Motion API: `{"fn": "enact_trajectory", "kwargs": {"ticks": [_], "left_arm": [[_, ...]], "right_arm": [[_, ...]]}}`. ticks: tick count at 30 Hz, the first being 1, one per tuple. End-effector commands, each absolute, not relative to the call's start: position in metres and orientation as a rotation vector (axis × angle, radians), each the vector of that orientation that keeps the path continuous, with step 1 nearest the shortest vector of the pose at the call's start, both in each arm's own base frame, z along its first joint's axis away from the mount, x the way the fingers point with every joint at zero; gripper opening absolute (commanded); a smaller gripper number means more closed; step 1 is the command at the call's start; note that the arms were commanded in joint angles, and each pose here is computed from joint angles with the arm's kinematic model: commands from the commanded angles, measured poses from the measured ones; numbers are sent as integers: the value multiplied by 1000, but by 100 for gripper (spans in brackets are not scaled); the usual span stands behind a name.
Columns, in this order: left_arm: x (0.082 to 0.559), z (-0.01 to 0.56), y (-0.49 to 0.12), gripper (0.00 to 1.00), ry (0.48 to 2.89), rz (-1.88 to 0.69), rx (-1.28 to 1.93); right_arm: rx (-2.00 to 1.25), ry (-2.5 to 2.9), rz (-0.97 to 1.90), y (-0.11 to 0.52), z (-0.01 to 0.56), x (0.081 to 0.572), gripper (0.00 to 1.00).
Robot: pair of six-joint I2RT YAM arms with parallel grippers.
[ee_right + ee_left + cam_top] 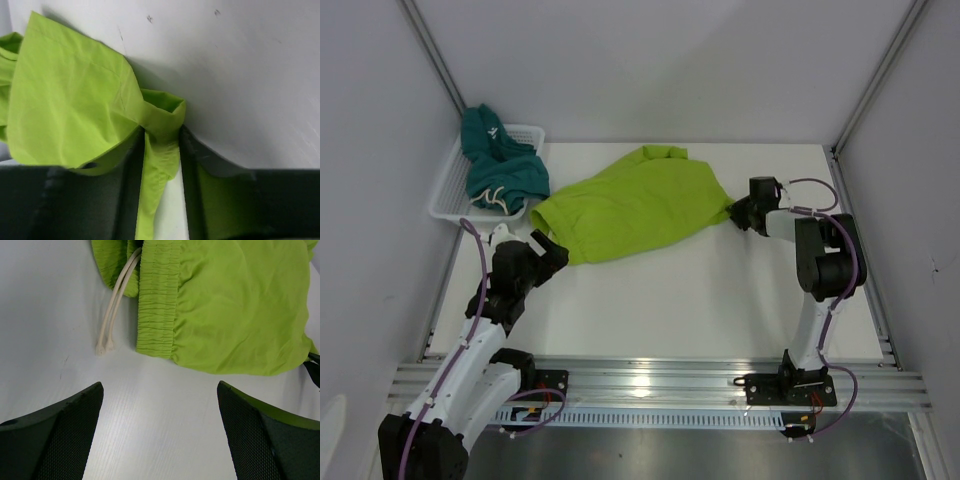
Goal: Fold and stack the shorts
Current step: Flatten the shorts out
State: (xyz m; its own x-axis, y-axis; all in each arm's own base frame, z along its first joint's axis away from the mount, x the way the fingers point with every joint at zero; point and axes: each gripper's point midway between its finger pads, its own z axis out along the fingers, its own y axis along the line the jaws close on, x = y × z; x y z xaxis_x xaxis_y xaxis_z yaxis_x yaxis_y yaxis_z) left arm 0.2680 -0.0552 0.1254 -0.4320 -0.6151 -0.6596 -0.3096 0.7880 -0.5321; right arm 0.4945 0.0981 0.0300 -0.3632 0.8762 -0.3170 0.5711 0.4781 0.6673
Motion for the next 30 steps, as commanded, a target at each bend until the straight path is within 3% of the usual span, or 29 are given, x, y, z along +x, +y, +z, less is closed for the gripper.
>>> {"fn": "enact_trajectory", "kwargs": {"ticks": [1,5,7,19,30], "left_arm": [[268,126,-55,96,2040,-409,-682],[268,123,-56,96,2050,-412,-683],[267,121,-57,96,2054,-415,-685],[251,88,-87,96,2078,-529,-736],[278,54,-108,96,2067,-551,-863]], "right_arm": [[1240,2176,361,84,-2,475,25],[1242,2181,361,86,-2,473,13],[1243,2176,364,84,3,472,0],[1244,2090,314,64,55,464,0],[1222,2050,354,68,76,448,0]]}}
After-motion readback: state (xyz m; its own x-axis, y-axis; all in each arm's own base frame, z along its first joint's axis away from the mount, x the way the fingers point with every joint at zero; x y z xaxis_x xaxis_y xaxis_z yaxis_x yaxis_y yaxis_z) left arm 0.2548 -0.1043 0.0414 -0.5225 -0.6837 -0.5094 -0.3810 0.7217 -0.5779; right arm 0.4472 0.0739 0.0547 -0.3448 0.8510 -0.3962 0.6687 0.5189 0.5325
